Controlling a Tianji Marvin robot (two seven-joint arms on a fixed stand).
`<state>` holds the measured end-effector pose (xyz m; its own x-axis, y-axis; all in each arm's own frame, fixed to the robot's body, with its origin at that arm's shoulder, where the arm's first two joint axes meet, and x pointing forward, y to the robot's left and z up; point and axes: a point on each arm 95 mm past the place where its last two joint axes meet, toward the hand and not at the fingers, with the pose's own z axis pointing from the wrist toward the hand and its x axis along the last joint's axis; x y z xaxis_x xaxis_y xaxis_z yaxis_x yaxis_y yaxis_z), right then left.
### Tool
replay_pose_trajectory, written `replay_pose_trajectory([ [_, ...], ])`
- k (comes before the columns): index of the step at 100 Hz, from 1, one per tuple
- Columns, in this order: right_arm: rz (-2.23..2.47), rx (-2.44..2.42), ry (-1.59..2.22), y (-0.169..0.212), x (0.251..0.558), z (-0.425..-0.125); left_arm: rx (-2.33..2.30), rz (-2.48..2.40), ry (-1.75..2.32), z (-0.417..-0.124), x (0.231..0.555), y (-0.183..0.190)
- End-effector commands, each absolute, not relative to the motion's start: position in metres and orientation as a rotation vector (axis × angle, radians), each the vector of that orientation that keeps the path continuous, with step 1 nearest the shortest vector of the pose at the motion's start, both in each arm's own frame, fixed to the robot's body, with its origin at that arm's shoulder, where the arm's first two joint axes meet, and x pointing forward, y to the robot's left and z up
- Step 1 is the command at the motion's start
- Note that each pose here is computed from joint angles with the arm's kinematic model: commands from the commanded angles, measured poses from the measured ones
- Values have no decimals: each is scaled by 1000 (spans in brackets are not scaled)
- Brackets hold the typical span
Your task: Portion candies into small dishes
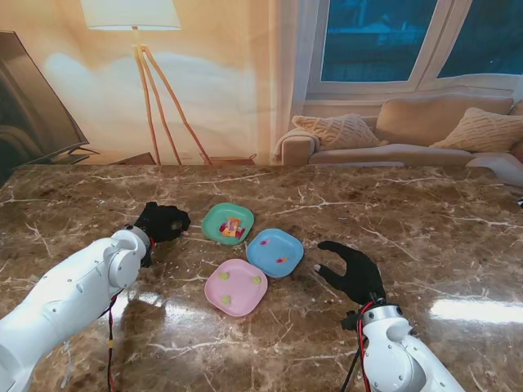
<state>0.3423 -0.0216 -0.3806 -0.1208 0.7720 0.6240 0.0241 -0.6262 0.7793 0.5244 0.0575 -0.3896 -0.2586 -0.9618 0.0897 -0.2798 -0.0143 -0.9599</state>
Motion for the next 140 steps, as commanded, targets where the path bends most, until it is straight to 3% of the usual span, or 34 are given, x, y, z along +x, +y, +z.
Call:
replay_pose_trajectory([
  [1,1793,1640,898,-21,339,-386,-1345,-1261,1633,-409,510,63],
  [41,1797,1636,891,-21,339,-386,-1301,-1298,1588,-389,508,60],
  [75,1806,1634,875,-21,339,-386,-1215,-1385,1529,-355,503,47],
  [111,1810,1628,854,-23,337,-385,-1074,-1567,1526,-319,503,-17],
  [140,1807,1625,834,-29,335,-386,-999,-1709,1555,-313,501,-80],
])
